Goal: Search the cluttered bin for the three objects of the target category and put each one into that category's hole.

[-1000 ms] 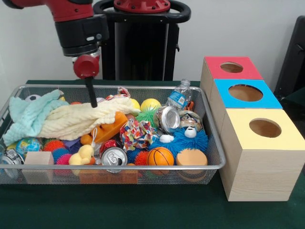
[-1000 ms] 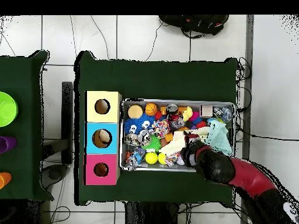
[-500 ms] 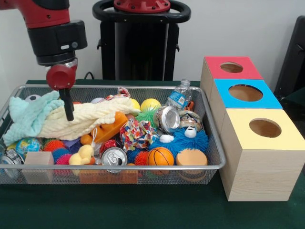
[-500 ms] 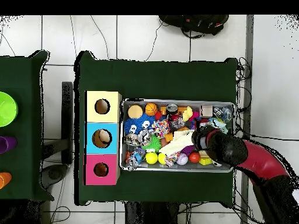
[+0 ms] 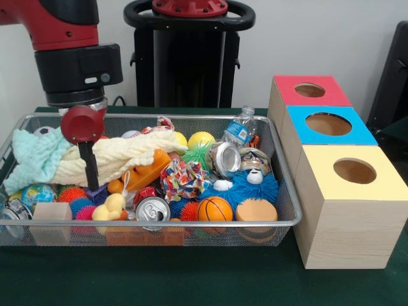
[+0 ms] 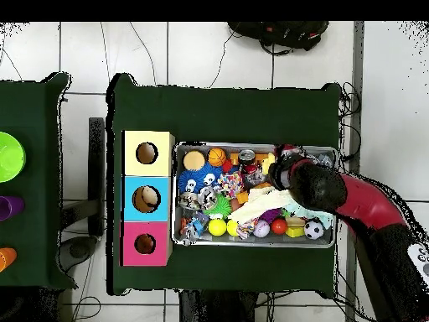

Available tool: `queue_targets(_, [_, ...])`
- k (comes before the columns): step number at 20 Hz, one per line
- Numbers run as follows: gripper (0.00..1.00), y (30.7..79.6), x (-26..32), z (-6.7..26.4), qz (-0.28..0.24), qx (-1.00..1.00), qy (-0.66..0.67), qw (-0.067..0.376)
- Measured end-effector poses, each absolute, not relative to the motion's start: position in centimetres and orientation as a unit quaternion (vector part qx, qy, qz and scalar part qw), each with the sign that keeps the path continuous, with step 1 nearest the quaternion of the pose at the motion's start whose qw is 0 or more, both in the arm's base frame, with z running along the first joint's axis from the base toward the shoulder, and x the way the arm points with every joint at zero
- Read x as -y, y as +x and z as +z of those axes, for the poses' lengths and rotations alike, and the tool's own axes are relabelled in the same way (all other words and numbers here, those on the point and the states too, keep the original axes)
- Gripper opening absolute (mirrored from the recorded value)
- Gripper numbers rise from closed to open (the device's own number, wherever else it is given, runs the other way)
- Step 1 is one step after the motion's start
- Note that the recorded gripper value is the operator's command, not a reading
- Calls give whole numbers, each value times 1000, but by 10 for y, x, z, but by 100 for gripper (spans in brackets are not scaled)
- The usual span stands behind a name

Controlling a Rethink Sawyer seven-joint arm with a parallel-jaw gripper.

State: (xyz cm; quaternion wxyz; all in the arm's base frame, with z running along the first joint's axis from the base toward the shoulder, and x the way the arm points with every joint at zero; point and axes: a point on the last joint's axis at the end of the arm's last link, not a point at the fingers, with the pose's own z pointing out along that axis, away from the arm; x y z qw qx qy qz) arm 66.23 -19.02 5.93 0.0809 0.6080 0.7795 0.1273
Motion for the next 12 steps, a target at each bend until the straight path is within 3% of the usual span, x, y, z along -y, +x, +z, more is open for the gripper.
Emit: queue_targets(12, [100,663,175,57,129,-785,601,77])
